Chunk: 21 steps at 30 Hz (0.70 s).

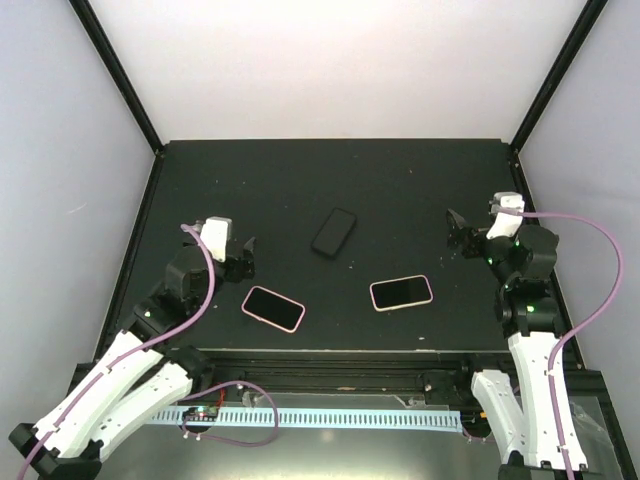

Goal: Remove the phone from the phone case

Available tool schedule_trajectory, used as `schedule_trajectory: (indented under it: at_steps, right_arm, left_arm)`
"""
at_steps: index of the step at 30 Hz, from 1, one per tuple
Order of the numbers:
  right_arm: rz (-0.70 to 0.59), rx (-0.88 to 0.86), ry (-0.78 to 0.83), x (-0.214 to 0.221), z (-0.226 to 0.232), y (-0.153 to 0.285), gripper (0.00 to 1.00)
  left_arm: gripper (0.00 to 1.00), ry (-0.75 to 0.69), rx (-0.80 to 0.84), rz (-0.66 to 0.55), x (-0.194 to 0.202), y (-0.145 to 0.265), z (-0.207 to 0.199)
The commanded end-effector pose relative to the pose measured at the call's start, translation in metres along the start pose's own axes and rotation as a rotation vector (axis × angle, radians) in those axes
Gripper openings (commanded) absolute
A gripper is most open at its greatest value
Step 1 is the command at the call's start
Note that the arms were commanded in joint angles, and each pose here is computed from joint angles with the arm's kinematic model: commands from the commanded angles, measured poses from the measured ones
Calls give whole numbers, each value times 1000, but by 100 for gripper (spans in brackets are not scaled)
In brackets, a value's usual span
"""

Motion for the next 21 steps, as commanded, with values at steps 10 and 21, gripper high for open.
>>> schedule_trajectory:
  at_steps: [10, 21]
  right_arm:
    - [166, -396, 366, 42, 37, 2, 97]
    - [618, -699, 399, 79, 48, -16, 73]
  left_arm:
    - [99, -123, 382, 361, 43, -16, -77]
    - [99, -33, 657, 610, 109, -15, -152]
Point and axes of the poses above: each gripper's point midway between its finger pads, its own y axis back along the fingers, its own z axis along the line the jaws close on, x = y × z, the point moved 6 cm from there along y, back along the fingers, and after that the axes turned 1 degree about y, right-handed, at the moved point
